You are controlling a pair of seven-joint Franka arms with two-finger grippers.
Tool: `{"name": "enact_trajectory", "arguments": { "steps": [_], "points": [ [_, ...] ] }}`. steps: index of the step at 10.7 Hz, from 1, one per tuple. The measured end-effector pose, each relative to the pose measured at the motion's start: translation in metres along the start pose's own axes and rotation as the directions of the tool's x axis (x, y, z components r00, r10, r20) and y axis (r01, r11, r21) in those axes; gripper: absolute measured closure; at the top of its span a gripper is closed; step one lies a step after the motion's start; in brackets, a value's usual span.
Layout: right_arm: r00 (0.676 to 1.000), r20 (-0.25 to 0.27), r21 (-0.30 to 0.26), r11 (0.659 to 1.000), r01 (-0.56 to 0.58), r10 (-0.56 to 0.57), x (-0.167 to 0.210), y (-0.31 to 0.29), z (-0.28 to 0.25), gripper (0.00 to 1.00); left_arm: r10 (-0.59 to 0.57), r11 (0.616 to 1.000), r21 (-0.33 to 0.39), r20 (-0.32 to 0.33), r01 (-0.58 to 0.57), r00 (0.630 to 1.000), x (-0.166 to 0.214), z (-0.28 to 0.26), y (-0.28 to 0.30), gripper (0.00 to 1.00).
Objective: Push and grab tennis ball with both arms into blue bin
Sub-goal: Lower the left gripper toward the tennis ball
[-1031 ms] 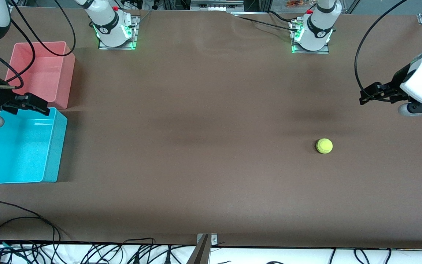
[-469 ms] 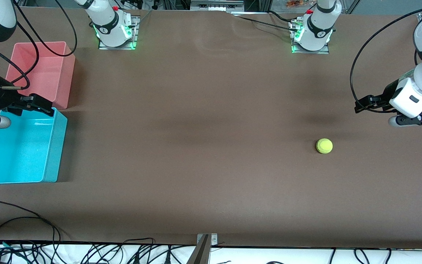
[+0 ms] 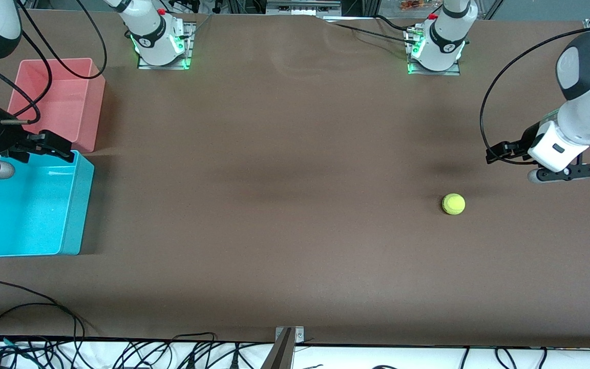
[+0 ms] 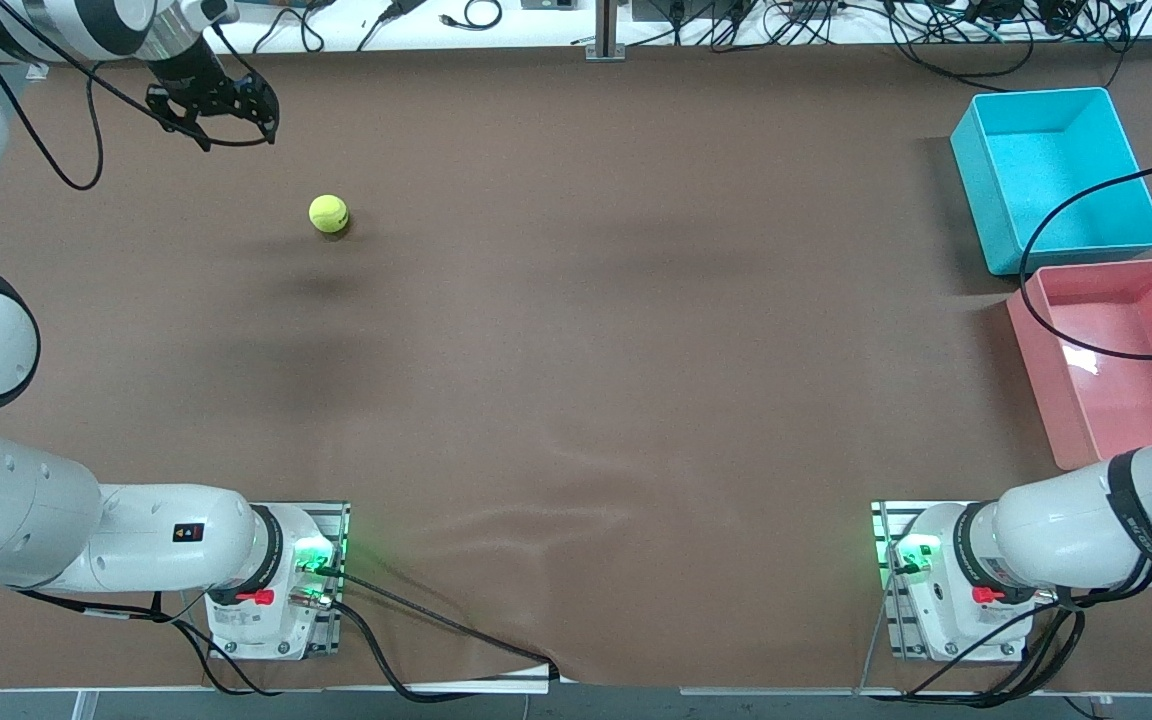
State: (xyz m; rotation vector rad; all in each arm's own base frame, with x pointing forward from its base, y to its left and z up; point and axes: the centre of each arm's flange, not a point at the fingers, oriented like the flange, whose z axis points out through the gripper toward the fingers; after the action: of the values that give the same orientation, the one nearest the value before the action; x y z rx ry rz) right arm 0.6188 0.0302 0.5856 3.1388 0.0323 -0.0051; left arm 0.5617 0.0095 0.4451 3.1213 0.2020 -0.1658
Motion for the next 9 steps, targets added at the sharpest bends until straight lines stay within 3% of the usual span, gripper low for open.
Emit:
{"name": "enact_trajectory", "arguments": {
  "steps": [4, 6, 8, 9],
  "points": [
    [1.000, -0.001, 0.000, 1.000, 0.000, 0.000, 0.000, 0.000, 0.000, 0.00, 0.004, 1.000, 0.003, 0.025, -0.004, 1.000, -0.006, 0.027, -0.003, 0.00],
    [1.000, -0.001, 0.000, 1.000, 0.000, 0.000, 0.000, 0.000, -0.001, 0.00, 0.140, 0.990, -0.002, 0.040, -0.140, 0.989, -0.009, 0.037, -0.006, 0.04],
    [1.000, -0.002, 0.000, 1.000, 0.000, 0.000, -0.001, 0.001, -0.001, 0.00, 0.282, 0.959, -0.012, 0.045, -0.282, 0.958, -0.010, 0.047, -0.019, 0.28],
    [1.000, -0.002, 0.000, 1.000, -0.001, 0.001, -0.001, 0.001, -0.001, 0.00, 0.341, 0.940, -0.017, 0.048, -0.341, 0.939, -0.012, 0.052, -0.023, 0.30]
  ]
}}
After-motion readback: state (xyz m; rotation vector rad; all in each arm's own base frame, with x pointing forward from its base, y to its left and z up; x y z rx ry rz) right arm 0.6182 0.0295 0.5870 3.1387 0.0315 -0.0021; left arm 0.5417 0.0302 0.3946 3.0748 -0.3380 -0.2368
